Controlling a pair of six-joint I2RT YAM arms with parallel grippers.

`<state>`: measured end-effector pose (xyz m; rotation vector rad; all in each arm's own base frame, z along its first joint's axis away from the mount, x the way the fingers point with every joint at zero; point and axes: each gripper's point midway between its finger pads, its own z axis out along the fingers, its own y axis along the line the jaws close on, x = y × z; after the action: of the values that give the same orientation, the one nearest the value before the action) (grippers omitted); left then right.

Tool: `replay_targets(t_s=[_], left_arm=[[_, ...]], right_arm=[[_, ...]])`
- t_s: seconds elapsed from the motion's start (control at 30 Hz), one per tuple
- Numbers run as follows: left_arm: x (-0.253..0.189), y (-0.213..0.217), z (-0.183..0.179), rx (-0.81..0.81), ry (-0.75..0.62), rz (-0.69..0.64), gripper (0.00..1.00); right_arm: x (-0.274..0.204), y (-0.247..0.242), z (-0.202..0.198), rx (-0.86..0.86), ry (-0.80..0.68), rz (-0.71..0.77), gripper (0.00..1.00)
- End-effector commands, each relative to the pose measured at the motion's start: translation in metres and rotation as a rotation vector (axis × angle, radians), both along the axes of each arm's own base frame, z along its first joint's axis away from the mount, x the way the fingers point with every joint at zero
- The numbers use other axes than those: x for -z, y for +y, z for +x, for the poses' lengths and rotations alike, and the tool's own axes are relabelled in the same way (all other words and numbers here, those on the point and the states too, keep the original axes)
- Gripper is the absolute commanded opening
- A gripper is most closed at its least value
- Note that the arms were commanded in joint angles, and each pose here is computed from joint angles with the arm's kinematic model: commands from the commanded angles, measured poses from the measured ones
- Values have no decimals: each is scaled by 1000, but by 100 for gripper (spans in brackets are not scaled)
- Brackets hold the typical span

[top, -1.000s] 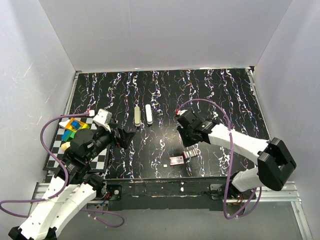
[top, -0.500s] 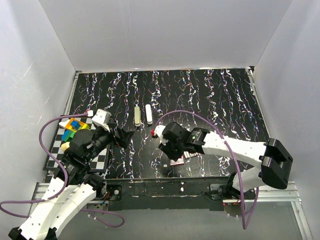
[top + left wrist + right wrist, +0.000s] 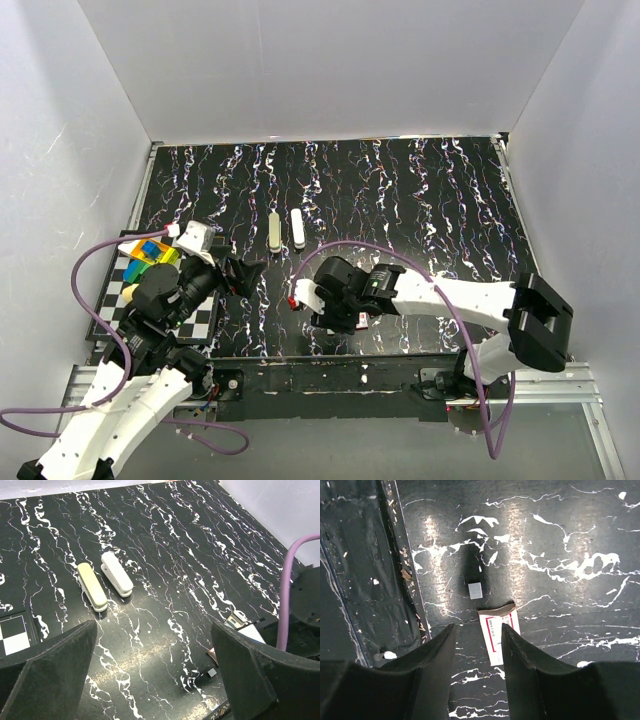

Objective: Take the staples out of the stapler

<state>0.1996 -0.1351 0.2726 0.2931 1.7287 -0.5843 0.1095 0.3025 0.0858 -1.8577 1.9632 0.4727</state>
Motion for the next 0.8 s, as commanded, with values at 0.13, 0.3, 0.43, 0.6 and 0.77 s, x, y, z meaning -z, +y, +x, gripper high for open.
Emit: replay_targets(t_s=[0.13,0.3,0.43,0.6,0.77], left_arm=[[-2,6,-2,-19,-12,-2,98],[-1,6,-3,-19,-8,0,98],[-2,7,-3,-21,-8,0,98],[-3,7,-4,-22,-12,-4,98],[-4,8,-4,-24,-15,-5,98]], right_arm=[[14,14,-10,-172,1,16,49],[23,15,-15,-222,6,0,49],[31,18,-20,-250,23,-12,49],[42,18,-18,-274,19,-47,49],[49,21,-16,-288,25,-68,49]])
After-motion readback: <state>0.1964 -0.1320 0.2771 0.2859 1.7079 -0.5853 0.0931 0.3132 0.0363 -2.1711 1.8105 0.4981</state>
